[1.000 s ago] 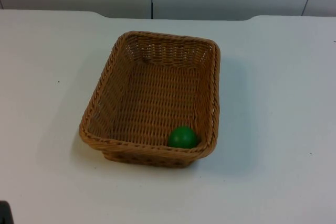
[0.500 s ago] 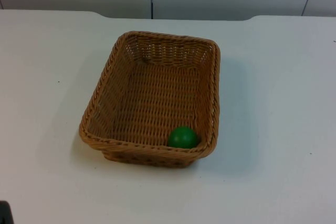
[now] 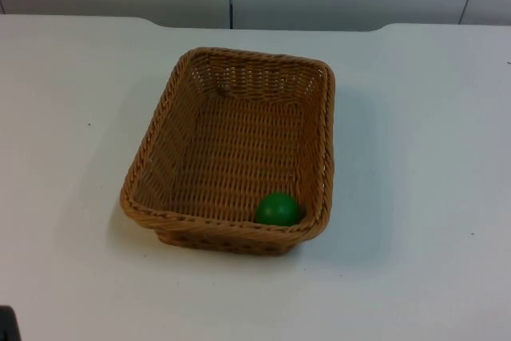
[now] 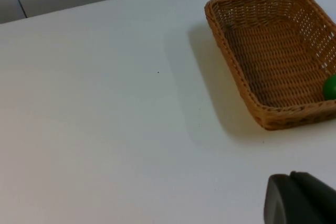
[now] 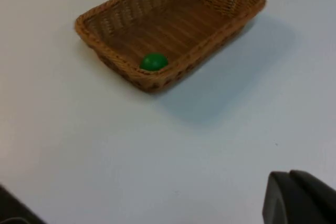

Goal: Pick up the basket with the left hand and place the ball into the basket with the right hand.

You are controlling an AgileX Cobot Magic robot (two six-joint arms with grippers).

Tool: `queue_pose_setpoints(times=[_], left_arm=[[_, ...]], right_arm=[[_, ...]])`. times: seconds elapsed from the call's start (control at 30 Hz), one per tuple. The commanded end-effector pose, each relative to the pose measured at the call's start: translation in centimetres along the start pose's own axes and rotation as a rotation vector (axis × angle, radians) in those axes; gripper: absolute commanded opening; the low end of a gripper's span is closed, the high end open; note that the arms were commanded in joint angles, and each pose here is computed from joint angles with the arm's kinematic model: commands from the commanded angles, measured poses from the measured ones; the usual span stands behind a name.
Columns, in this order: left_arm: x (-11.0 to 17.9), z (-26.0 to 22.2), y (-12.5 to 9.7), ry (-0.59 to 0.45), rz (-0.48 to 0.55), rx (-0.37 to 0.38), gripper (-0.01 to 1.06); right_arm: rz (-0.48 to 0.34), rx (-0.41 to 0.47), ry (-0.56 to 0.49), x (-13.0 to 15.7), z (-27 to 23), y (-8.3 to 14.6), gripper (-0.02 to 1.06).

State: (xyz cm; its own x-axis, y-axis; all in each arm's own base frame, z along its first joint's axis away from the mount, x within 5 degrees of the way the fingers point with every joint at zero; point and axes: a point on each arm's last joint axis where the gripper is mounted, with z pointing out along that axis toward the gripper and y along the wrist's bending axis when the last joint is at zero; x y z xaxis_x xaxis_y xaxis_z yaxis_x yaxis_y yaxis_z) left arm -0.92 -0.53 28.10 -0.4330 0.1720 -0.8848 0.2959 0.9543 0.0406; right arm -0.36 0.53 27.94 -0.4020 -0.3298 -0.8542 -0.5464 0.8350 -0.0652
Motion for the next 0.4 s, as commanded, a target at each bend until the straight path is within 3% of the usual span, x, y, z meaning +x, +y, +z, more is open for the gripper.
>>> queue_pose_setpoints(times=[0.0,0.13,0.17,0.27,0.37], left_arm=[[0.04,0.11,-0.03,-0.008,-0.014,-0.027,0.00],[-0.02,0.21,-0.12,-0.002,-0.079,-0.153,0.00],[-0.02,0.21,-0.12,-0.002,-0.079,-0.153,0.00],[-0.06,0.29,-0.16,0.002,-0.124,-0.240,0.00],[-0.07,0.32,-0.17,0.003,-0.137,-0.264,0.00]], right_arm=[[0.027,0.047,-0.010,-0.03,0.11,0.00,0.00],[0.168,0.291,-0.002,-0.04,0.12,0.03,0.00],[0.168,0.291,-0.002,-0.04,0.12,0.03,0.00],[0.216,0.397,-0.028,0.16,-0.21,0.31,0.00],[0.240,0.437,-0.030,0.05,-0.23,0.35,0.00]])
